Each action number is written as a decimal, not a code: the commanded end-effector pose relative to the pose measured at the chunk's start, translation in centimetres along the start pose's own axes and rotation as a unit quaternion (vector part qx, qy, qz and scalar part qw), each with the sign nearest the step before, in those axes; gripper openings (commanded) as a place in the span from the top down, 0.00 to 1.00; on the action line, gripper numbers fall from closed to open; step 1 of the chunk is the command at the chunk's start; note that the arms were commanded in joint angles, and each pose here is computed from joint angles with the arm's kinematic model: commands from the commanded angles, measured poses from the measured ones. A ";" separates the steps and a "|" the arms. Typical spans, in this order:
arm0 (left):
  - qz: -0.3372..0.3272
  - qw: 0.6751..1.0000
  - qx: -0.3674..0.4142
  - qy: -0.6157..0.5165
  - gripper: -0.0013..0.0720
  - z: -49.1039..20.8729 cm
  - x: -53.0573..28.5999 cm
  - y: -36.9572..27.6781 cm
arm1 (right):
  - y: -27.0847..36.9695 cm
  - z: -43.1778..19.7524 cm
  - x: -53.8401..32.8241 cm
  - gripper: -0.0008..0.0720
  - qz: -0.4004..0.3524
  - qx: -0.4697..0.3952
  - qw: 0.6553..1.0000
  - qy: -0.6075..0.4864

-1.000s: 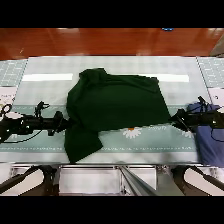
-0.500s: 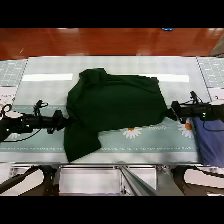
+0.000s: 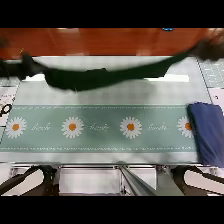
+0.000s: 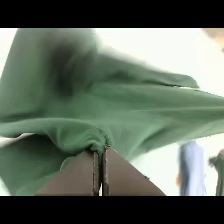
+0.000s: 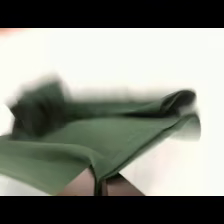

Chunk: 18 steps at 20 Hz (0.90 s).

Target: Fold the shirts.

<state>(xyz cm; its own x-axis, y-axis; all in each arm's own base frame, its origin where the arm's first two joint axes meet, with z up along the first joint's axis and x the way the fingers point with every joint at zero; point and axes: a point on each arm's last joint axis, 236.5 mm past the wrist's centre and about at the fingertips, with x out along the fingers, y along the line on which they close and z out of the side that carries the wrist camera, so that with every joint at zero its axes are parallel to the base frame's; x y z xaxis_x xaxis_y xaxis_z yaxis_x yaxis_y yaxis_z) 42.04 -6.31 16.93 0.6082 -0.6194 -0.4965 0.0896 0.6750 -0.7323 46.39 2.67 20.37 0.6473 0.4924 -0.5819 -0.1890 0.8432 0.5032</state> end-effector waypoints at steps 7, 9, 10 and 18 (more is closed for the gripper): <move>-0.061 0.929 0.297 -0.213 0.94 6.9 -19.0 -26.0 | 17.9 8.4 -25.6 0.96 -0.079 -0.214 0.930 -0.289; -0.048 0.913 0.325 -0.242 0.94 4.8 -22.0 -28.0 | 18.9 6.5 -29.4 0.96 -0.123 -0.231 0.914 -0.311; -0.035 0.907 0.337 -0.251 0.94 3.5 -23.3 -28.6 | 19.2 5.3 -31.1 0.96 -0.143 -0.233 0.908 -0.318; 0.058 0.855 0.424 -0.295 0.94 -5.5 -30.0 -30.3 | 19.1 -1.9 -34.1 0.96 -0.193 -0.222 0.911 -0.289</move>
<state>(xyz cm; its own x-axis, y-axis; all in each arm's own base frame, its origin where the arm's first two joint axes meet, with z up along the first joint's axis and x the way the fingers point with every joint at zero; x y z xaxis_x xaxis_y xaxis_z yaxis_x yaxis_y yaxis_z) 19.85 -10.40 51.36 0.9054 -0.4211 -0.0551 0.4198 0.9070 -0.0334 21.04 2.87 50.42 0.9887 0.0933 -0.1170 -0.1001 0.9936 -0.0531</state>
